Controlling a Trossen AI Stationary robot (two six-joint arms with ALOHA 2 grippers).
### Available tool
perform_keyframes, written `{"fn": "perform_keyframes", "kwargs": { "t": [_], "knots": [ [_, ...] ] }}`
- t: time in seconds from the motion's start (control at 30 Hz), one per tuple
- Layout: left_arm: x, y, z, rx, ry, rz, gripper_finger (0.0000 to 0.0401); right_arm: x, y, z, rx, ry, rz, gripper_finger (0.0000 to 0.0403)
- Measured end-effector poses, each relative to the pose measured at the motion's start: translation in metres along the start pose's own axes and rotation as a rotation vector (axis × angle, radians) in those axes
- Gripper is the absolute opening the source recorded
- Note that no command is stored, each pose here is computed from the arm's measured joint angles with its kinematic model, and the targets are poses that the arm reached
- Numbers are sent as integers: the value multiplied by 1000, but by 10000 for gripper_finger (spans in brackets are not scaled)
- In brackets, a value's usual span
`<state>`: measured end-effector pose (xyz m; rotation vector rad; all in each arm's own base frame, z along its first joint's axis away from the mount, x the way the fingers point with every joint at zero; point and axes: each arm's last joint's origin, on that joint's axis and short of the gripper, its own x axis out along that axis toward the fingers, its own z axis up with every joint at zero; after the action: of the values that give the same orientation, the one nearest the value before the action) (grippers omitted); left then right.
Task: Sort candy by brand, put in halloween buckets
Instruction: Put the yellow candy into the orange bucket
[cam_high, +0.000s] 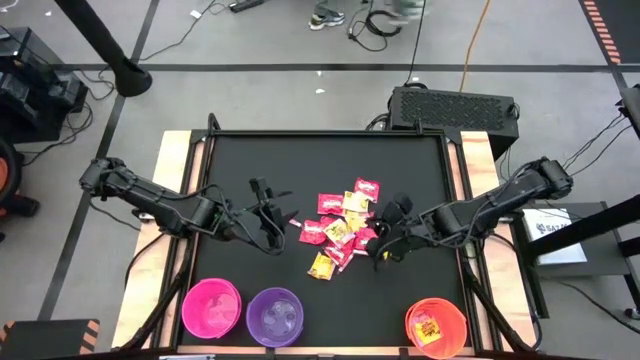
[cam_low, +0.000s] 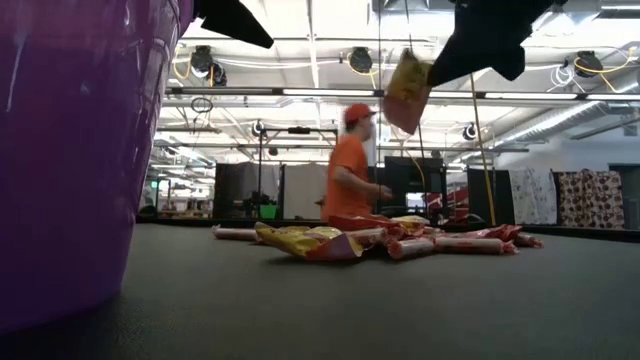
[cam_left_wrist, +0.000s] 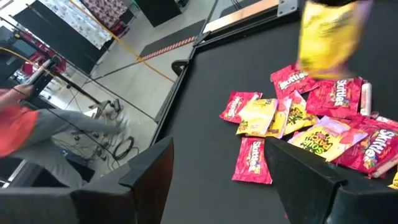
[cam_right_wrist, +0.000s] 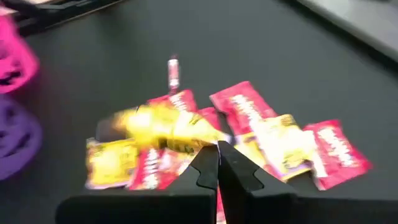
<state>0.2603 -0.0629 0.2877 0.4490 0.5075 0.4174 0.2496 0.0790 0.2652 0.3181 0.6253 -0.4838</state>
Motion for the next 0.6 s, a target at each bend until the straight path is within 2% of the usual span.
{"fn": "perform_keyframes", "kwargs": {
  "t": [0.17, 0.33, 0.6],
  "knots": [
    [0, 0, 0, 0, 0, 0, 255, -2, 2, -1, -29, 102, 110, 0],
    [0, 0, 0, -4, 0, 0, 255, -10, -2, 3, 31, 142, 36, 0],
    [0, 0, 0, -3, 1, 0, 255, -11, -2, 3, 23, 146, 38, 0]
  ]
}}
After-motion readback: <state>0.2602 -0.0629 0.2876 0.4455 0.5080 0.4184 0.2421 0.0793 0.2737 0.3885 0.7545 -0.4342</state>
